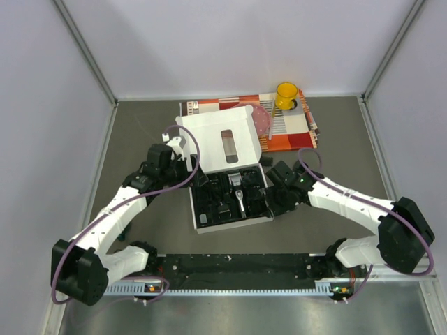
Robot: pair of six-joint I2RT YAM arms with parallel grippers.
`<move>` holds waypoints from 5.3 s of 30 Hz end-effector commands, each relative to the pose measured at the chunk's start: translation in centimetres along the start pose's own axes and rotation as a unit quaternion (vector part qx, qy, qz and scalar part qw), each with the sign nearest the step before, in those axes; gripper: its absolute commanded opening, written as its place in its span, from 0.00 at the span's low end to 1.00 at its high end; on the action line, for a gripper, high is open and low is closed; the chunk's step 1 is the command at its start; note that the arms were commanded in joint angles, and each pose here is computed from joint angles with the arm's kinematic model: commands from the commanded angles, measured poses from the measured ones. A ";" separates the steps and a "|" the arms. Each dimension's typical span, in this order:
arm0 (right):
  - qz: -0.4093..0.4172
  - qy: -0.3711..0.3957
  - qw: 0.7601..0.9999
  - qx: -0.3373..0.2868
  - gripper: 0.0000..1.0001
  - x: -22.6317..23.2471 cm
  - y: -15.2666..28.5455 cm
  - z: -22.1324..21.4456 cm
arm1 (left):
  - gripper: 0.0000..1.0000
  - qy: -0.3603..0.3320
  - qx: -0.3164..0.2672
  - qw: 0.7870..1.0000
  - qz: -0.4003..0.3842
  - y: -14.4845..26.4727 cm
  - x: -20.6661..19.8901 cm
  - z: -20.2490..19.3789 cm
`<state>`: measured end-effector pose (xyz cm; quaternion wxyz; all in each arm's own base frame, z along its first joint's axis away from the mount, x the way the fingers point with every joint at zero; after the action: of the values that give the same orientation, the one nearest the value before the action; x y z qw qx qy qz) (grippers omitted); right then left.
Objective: Sort the hair-cutting tools
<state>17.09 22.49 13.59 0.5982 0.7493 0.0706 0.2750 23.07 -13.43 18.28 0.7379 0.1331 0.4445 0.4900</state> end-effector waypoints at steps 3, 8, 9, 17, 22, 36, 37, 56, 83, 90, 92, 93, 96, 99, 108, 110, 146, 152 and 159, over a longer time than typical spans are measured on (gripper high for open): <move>-0.002 -0.007 1.000 0.000 0.36 -0.5 0.0 -0.2 | 0.86 -0.004 -0.020 1.000 -0.002 0.2 -0.5 1.3; -0.006 -0.008 1.000 -0.005 0.39 -0.4 -0.3 -0.1 | 0.86 -0.003 -0.022 1.000 0.002 0.3 -0.5 1.3; -0.008 -0.007 1.000 -0.006 0.40 -0.5 -0.4 -0.1 | 0.86 -0.003 -0.021 1.000 0.004 0.3 -0.4 1.3; -0.013 -0.022 0.999 -0.022 0.47 -0.3 -0.5 0.2 | 0.86 -0.003 -0.026 1.000 0.007 0.4 -0.4 1.4; -0.027 -0.019 0.999 -0.026 0.58 -0.3 -0.7 0.2 | 0.86 -0.002 -0.025 1.000 0.010 0.4 -0.3 1.3; 0.007 0.024 0.997 -0.066 0.72 1.3 2.4 0.7 | 0.86 -0.001 -0.027 1.000 0.016 0.4 -0.2 1.4; 0.012 0.037 0.997 -0.073 0.72 1.4 3.0 0.7 | 0.86 -0.001 -0.027 0.999 0.017 0.4 -0.2 1.4; -0.002 0.563 0.825 -0.044 0.35 2.3 3.9 -2.0 | 0.86 -0.008 -0.038 0.999 0.010 0.7 -0.3 1.5; -0.045 0.590 0.805 -0.051 0.13 0.4 -2.0 -1.1 | 0.86 -0.008 -0.028 1.000 0.000 0.3 -0.4 1.2; -0.051 0.586 0.807 -0.056 0.13 0.3 -2.8 -1.0 | 0.86 -0.008 -0.029 1.000 -0.001 0.4 -0.4 1.2; -0.039 0.585 0.808 -0.061 0.13 0.7 -2.2 -1.1 | 0.86 -0.008 -0.030 1.000 0.000 0.4 -0.3 1.2; -0.033 0.585 0.808 -0.063 0.13 0.9 -1.9 -1.1 | 0.86 -0.008 -0.030 1.000 0.001 0.4 -0.3 1.2; -0.012 0.583 0.809 -0.070 0.14 1.6 -0.5 -1.4 | 0.86 -0.008 -0.030 1.000 0.001 0.4 -0.3 1.2; 0.006 0.584 0.808 -0.080 0.17 2.4 1.2 -1.6 | 0.86 -0.007 -0.031 0.999 0.001 0.4 -0.3 1.2; 0.043 0.567 0.809 -0.148 0.42 4.8 6.1 0.2 | 0.86 -0.008 -0.031 0.999 0.002 0.3 -0.3 1.3; 0.029 0.558 0.813 -0.163 0.48 4.9 6.1 2.2 | 0.86 -0.008 -0.031 0.999 0.002 0.3 -0.3 1.3; -0.174 0.345 0.888 -0.250 0.94 9.4 -4.0 23.4 | 0.99 -0.032 -0.052 0.997 -0.049 1.0 -1.5 1.7; -0.171 0.355 0.889 -0.234 0.92 8.6 -5.4 23.5 | 0.99 -0.033 -0.051 0.997 -0.050 0.9 -1.5 1.6; -0.154 0.350 0.900 -0.212 0.87 7.5 -6.3 23.9 | 0.99 -0.032 -0.052 0.997 -0.047 1.0 -1.4 1.6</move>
<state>37.12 7.60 8.00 0.7211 0.4315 0.3281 0.4316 23.14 -13.73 19.74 0.7659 0.1065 0.4210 0.4742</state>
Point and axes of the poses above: each gripper's point midway between its finger pads, its own y axis back along the fingers, its own x axis along the line the jaws close on, z = x × y, the point moved 6 cm from there along y, back along the fingers, and after that the axes turned 7 degrees about y, right-handed, at the moved point
